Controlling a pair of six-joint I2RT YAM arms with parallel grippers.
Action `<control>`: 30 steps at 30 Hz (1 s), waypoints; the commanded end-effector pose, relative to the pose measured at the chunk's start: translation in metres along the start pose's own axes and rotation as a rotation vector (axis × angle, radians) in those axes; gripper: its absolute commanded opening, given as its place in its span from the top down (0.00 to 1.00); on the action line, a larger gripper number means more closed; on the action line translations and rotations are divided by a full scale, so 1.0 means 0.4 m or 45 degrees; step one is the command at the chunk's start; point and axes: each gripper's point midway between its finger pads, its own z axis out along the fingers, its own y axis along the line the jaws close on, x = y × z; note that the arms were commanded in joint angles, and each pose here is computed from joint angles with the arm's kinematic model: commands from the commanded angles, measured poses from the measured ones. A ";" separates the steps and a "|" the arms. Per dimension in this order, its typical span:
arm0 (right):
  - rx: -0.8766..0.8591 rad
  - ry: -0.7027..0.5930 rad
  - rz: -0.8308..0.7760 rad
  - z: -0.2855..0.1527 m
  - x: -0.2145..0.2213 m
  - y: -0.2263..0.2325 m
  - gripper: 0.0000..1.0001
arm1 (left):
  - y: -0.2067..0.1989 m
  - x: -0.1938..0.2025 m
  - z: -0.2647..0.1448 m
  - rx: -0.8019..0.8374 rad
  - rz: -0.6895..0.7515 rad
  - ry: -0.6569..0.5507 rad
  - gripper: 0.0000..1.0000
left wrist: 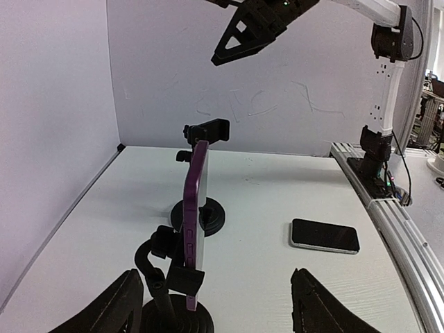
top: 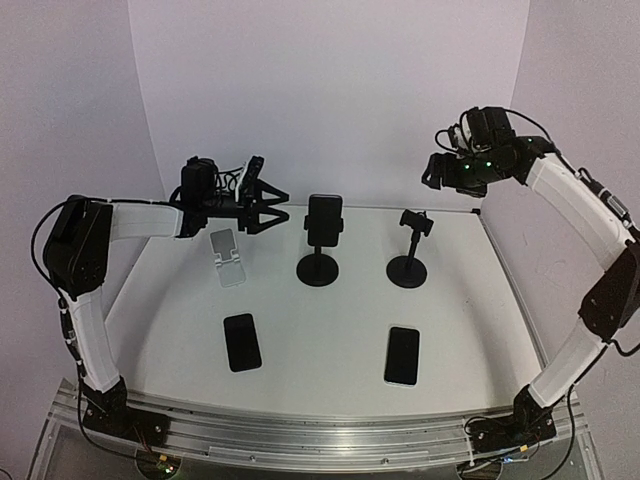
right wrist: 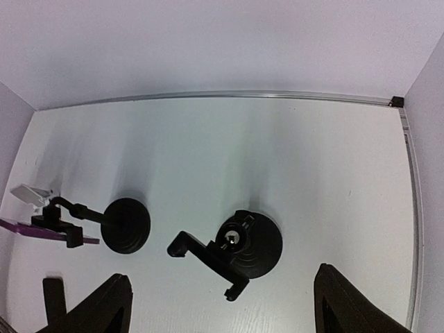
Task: Place the phone on the phone stand
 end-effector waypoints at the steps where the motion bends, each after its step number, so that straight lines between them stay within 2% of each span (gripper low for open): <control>1: -0.273 0.309 -0.364 0.062 0.115 0.025 0.20 | -0.023 -0.068 -0.025 -0.020 0.084 -0.024 0.28; 4: -0.362 0.335 -0.407 0.094 0.105 0.009 0.28 | -0.030 -0.071 -0.031 -0.026 0.089 -0.024 0.28; 8: -0.389 0.399 -0.461 0.133 0.100 -0.003 0.28 | -0.037 -0.078 -0.037 -0.041 0.099 -0.022 0.28; 11: -0.402 0.443 -0.478 0.161 0.117 -0.007 0.33 | -0.040 -0.075 -0.040 -0.053 0.106 -0.016 0.28; 16: -0.476 0.493 -0.447 0.185 0.144 0.008 0.44 | -0.038 -0.075 -0.041 -0.060 0.109 -0.013 0.28; 21: -0.511 0.562 -0.413 0.183 0.188 0.010 0.50 | -0.029 -0.071 -0.041 -0.080 0.122 -0.009 0.28; 30: -0.508 0.595 -0.413 0.206 0.211 0.004 0.55 | -0.025 -0.071 -0.037 -0.071 0.101 -0.017 0.28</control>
